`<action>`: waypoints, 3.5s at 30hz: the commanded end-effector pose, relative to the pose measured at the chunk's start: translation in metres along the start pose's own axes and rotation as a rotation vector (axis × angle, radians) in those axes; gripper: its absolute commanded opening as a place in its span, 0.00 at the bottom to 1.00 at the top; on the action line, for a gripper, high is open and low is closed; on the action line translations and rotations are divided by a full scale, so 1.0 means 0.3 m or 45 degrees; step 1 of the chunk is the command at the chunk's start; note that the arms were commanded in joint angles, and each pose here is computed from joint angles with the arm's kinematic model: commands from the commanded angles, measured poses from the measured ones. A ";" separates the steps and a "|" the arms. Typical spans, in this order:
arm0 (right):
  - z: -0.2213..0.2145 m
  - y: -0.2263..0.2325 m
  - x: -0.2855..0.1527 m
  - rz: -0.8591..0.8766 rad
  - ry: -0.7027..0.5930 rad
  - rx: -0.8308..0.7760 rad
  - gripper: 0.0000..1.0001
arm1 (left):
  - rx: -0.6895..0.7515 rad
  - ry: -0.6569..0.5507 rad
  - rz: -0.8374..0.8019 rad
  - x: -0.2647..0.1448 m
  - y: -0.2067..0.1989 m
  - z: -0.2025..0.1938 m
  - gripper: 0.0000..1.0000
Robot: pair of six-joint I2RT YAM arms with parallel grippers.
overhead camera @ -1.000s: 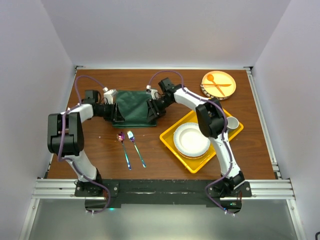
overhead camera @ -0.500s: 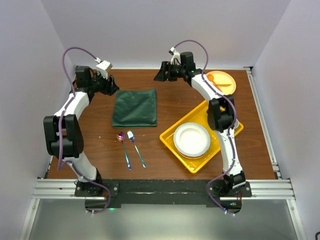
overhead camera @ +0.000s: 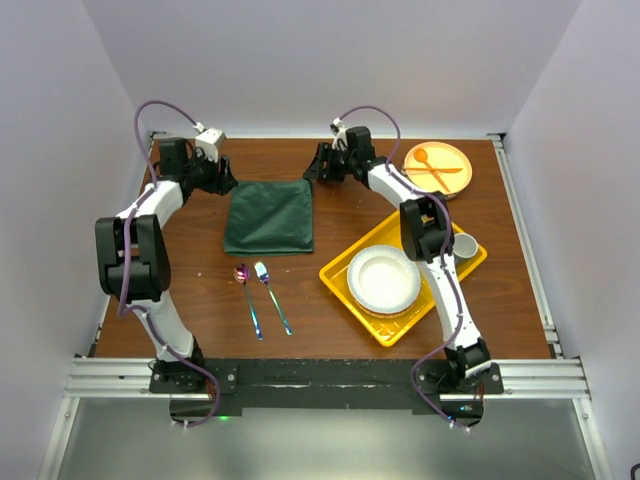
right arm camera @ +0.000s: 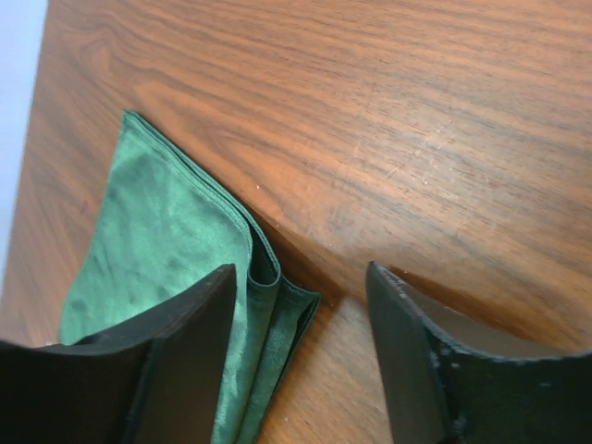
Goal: Fold the napkin into a case and place the utensils inside
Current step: Pick up the lower triangle-folded napkin from the center of the board, then fold the lower triangle-folded napkin at the center of the board.
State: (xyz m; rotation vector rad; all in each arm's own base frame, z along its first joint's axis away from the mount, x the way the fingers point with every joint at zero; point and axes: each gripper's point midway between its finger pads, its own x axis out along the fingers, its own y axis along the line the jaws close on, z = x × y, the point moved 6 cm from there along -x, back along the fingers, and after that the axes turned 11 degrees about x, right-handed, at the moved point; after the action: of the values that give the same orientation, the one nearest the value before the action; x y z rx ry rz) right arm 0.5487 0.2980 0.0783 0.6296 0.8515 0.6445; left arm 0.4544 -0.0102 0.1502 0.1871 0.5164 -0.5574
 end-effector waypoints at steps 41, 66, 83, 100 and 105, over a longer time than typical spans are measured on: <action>-0.038 0.247 -0.050 0.399 0.018 -0.518 0.00 | -0.031 -0.168 -0.264 -0.069 -0.040 0.004 0.47; -0.059 0.203 -0.011 0.377 0.058 -0.466 0.00 | 1.189 -0.245 -0.343 0.303 -0.475 0.039 0.14; -0.069 0.188 -0.008 0.388 0.077 -0.442 0.00 | 1.318 -0.155 -0.451 0.399 -0.553 -0.014 0.13; -0.162 0.179 -0.085 0.429 0.275 -0.347 0.00 | 1.388 0.055 -0.523 0.404 -0.543 -0.095 0.07; -0.187 0.106 -0.059 0.325 0.295 -0.316 0.00 | 1.327 -0.049 -0.456 0.355 -0.551 -0.005 0.11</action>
State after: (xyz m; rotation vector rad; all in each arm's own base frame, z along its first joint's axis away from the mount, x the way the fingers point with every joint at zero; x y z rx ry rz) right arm 0.4831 0.3249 0.0654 0.4744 0.9095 1.0690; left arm 0.4460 -0.1987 0.0654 1.1316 0.1852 -1.1863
